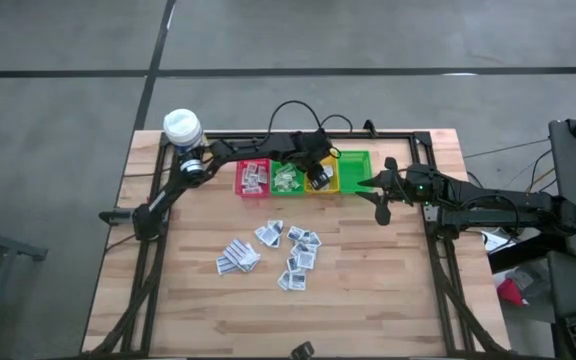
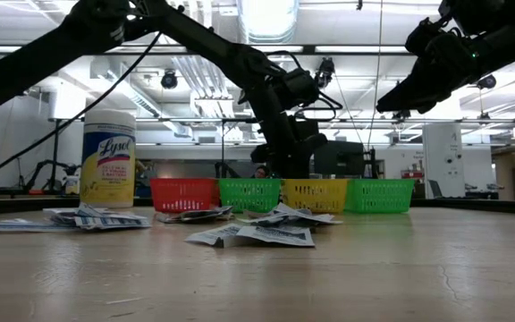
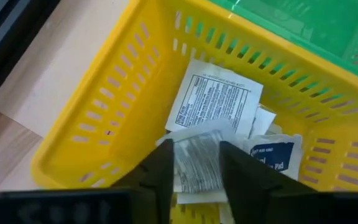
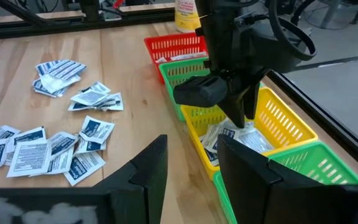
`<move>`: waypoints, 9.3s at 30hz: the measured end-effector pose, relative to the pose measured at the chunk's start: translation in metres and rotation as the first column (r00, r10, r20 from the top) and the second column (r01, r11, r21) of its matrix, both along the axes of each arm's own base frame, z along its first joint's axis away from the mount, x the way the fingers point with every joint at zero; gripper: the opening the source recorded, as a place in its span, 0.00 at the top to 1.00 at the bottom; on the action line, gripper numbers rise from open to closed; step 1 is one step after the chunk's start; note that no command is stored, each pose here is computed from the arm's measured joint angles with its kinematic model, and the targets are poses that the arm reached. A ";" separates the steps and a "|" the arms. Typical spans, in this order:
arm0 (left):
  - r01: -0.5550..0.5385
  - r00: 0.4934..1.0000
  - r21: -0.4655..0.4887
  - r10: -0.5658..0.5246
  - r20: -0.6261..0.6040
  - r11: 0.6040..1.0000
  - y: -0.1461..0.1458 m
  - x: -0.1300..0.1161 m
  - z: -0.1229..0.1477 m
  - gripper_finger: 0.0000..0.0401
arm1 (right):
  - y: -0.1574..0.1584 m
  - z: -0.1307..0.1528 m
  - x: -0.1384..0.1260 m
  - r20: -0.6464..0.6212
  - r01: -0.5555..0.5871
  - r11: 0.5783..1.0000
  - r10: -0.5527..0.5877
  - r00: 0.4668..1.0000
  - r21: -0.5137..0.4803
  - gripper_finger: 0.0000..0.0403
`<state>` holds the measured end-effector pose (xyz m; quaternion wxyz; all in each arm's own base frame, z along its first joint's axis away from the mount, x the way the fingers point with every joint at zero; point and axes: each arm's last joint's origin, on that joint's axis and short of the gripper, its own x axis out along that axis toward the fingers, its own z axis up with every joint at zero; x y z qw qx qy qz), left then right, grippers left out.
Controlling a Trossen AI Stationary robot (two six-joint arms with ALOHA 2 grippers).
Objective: Pick & Place First Aid Supplies
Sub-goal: Put the alcohol pad into the yellow bin
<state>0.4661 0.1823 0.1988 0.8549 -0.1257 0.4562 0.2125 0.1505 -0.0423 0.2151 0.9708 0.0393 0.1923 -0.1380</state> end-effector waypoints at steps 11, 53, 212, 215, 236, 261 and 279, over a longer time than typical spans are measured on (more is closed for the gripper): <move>-0.056 0.998 -0.086 0.055 -0.013 0.995 -0.024 -0.033 0.070 0.54 | 0.000 0.000 0.000 0.000 -0.001 1.000 0.001 1.000 -0.001 0.66; -0.410 0.872 -0.282 0.281 -0.402 0.867 -0.220 -0.074 0.003 0.54 | 0.000 -0.002 -0.001 -0.025 -0.012 1.000 0.012 1.000 -0.020 0.65; -0.334 0.871 -0.103 0.348 0.345 0.937 -0.034 -0.049 0.086 1.00 | 0.000 -0.002 -0.001 -0.020 -0.005 1.000 0.005 1.000 -0.004 0.64; -0.312 0.855 -0.213 0.372 0.362 0.926 -0.018 -0.049 0.079 1.00 | 0.000 -0.002 -0.001 -0.021 -0.005 1.000 0.005 1.000 -0.004 0.64; -0.261 0.949 -0.200 0.290 0.127 0.944 -0.027 0.006 0.022 1.00 | 0.000 -0.002 -0.001 -0.018 0.000 1.000 0.000 1.000 0.005 0.64; -0.257 0.963 -0.155 0.266 0.038 0.954 -0.028 0.017 0.008 0.67 | 0.000 -0.002 -0.001 -0.018 0.000 1.000 0.001 1.000 0.005 0.64; -0.170 0.980 -0.303 0.130 -0.148 0.938 -0.094 -0.029 0.090 0.54 | 0.000 -0.002 -0.001 -0.019 -0.002 1.000 0.002 1.000 0.002 0.64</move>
